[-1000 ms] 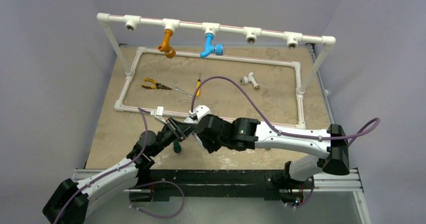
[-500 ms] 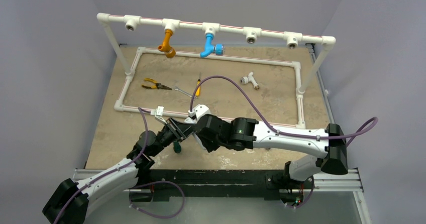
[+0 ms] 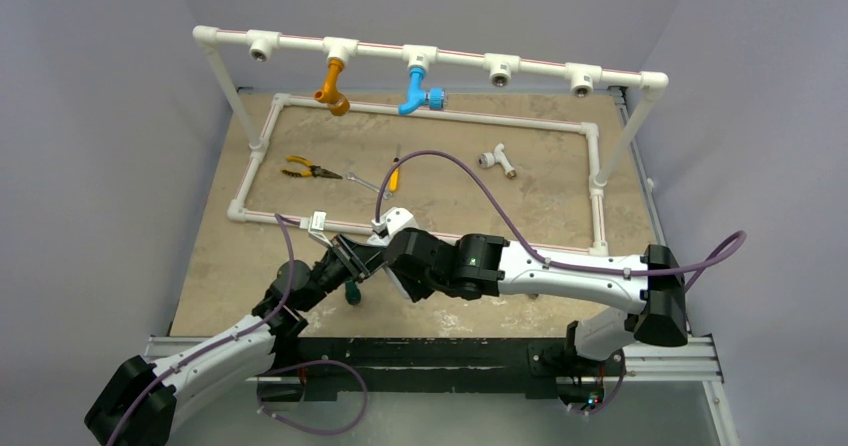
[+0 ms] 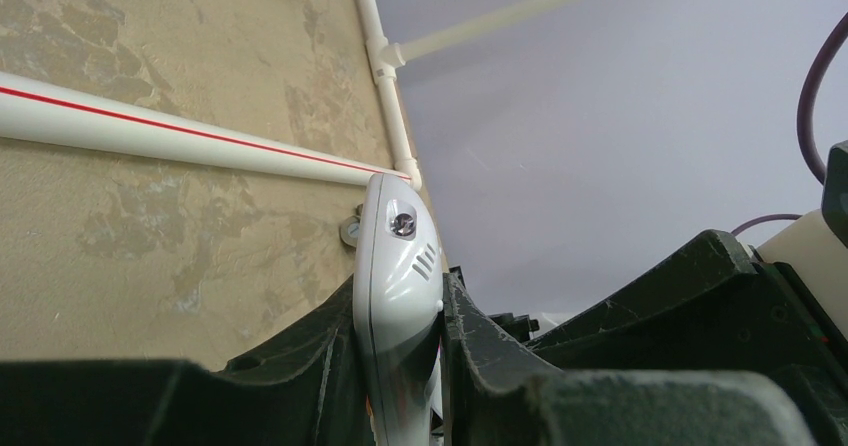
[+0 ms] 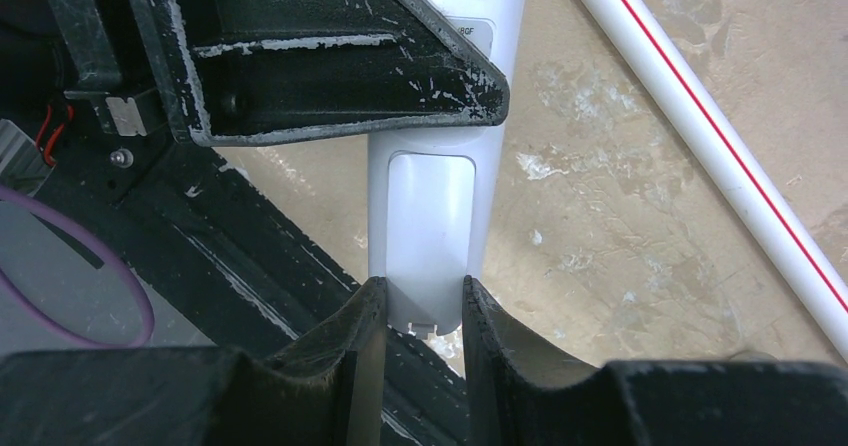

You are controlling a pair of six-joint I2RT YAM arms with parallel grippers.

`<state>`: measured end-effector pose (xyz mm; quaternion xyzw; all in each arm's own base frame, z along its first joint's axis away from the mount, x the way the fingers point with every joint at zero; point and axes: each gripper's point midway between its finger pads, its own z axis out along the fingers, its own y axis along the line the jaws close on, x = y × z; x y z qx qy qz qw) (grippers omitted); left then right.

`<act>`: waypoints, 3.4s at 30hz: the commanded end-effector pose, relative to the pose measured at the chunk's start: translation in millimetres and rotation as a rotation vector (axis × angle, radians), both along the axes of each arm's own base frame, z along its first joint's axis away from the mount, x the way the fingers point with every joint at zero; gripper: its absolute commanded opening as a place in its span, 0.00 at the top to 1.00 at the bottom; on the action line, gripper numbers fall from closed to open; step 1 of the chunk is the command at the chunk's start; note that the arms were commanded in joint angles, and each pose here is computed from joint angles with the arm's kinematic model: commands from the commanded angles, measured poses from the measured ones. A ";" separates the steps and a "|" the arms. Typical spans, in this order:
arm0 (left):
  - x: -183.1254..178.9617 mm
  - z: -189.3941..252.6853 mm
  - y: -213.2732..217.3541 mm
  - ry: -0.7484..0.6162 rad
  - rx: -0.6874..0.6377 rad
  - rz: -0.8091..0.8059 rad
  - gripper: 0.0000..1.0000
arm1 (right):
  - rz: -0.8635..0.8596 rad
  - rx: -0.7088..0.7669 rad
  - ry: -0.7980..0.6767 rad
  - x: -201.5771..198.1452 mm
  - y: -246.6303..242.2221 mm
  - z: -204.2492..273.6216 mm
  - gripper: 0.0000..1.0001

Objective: Load the batteries into the remote control
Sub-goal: Load the battery cover into the remote control.

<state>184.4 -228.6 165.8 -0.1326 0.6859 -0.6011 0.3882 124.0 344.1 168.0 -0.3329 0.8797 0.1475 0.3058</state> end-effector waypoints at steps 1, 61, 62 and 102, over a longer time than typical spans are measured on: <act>-4.1 17.1 -0.3 -0.075 -0.043 -0.013 1.00 | -0.018 0.042 -0.044 7.5 7.5 19.2 0.74; -13.4 19.3 -2.4 -0.021 -0.114 -0.058 1.00 | -0.135 0.561 0.078 20.5 -15.1 49.6 0.34; -14.0 20.2 -2.4 -0.021 -0.119 -0.060 1.00 | -0.134 0.582 0.090 18.9 -16.9 47.6 0.33; -18.8 29.3 -4.0 -0.030 -0.135 -0.086 1.00 | -0.065 0.786 0.272 2.2 -1.6 27.8 0.55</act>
